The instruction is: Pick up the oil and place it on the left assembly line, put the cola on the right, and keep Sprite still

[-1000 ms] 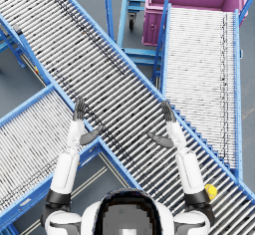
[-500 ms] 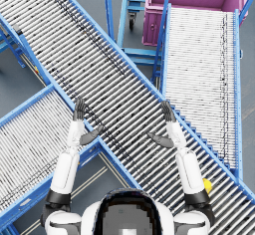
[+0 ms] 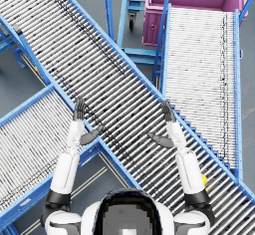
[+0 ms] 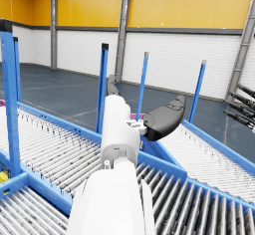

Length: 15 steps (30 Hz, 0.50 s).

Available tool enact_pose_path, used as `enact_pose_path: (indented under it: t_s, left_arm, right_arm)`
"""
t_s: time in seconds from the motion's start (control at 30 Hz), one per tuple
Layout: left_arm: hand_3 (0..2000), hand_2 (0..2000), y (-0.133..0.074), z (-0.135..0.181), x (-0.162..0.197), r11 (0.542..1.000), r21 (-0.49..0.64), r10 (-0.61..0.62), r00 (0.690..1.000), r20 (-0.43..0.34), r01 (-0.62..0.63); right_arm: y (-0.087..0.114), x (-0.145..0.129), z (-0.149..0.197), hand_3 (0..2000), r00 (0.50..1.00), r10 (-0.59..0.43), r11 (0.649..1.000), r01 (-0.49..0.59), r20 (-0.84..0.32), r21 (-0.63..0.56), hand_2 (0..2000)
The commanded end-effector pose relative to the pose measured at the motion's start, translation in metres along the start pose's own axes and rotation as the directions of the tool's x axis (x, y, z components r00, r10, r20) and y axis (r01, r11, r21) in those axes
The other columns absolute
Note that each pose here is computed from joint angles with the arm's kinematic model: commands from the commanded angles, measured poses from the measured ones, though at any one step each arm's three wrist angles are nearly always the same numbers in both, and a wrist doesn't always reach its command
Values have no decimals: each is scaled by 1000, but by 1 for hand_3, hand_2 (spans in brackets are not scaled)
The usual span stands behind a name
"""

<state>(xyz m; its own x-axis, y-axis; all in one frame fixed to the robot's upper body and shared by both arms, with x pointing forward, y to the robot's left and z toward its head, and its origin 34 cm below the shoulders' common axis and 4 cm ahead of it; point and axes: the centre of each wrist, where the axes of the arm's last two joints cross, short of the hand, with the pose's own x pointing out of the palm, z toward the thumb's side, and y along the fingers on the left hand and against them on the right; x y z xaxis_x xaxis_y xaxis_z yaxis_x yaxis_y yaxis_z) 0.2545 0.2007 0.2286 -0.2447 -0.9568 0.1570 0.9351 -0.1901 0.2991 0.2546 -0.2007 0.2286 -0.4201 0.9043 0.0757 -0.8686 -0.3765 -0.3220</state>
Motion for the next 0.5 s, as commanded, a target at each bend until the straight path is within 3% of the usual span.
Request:
enact_pose_path:
  t_s: [0.03,0.33,0.5]
  left_arm:
    - [0,0,0,0,0,1000,0,0,1000,0,0]
    - [0,0,1,-7,4,999,-28,-16,1000,3,16]
    - [0,0,4,10,4,988,132,-81,997,10,79]
  right_arm:
    - [0,0,0,0,1000,0,1000,0,0,0,0]
    - [-1,4,-7,0,1000,17,1000,-17,8,27,0]
    - [-6,1,8,0,996,-89,988,92,26,-125,0]
